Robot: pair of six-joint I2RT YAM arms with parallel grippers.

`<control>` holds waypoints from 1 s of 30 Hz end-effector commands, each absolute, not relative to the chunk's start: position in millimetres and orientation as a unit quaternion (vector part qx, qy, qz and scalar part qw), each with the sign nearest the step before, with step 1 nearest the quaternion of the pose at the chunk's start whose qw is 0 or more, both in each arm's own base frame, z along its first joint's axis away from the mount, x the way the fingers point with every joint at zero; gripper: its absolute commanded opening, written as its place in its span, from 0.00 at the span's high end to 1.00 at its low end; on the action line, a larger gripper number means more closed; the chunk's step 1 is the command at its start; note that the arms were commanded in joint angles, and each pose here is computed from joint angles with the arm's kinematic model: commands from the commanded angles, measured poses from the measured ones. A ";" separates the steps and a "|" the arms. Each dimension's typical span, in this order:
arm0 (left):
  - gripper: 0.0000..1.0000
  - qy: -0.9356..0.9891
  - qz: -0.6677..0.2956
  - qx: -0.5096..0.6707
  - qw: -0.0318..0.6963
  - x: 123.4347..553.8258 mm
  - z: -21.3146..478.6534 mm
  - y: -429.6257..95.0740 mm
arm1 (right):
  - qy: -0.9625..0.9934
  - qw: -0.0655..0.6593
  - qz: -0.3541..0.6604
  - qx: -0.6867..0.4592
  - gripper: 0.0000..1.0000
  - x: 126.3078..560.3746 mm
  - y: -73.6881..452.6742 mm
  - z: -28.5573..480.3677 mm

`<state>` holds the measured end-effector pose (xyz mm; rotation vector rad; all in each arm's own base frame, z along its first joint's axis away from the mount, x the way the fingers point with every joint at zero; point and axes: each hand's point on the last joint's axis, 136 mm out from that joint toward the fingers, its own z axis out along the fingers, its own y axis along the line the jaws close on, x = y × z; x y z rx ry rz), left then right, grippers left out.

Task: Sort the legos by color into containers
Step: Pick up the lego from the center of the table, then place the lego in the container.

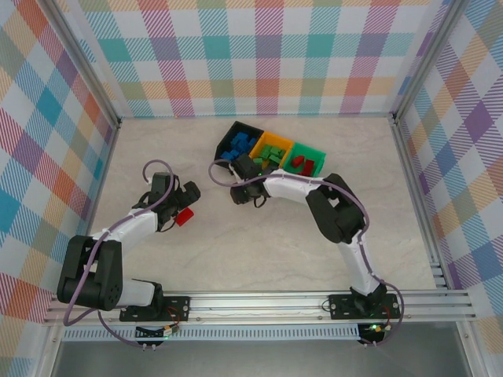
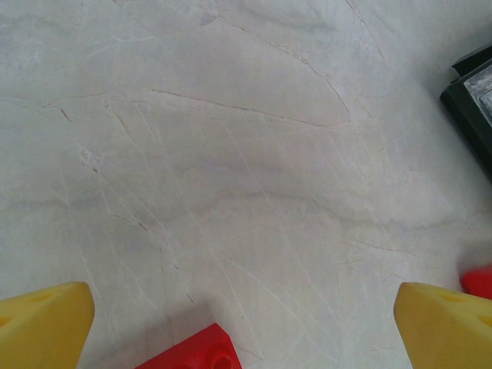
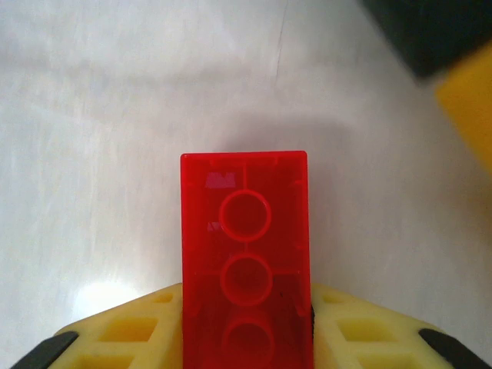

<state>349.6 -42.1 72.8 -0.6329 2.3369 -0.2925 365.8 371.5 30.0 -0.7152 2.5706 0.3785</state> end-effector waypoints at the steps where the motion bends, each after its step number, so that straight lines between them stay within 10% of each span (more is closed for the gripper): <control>1: 0.00 0.897 -0.110 -0.251 0.346 352.8 76.3 -37.4 | 0.923 0.237 0.171 -0.250 0.64 348.0 367.4 67.4; 19: 0.00 0.893 -0.116 -0.252 0.355 351.4 82.0 -37.7 | 0.924 0.356 0.140 -0.003 0.53 395.6 184.4 148.5; 23: 0.00 0.894 -0.111 -0.253 0.354 350.8 80.5 -36.2 | 0.938 0.317 0.141 -0.003 0.30 399.7 184.7 134.3; 30: 0.00 0.891 -0.109 -0.255 0.360 350.2 83.0 -34.2 | 0.932 0.307 0.175 -0.086 0.26 371.6 234.1 130.4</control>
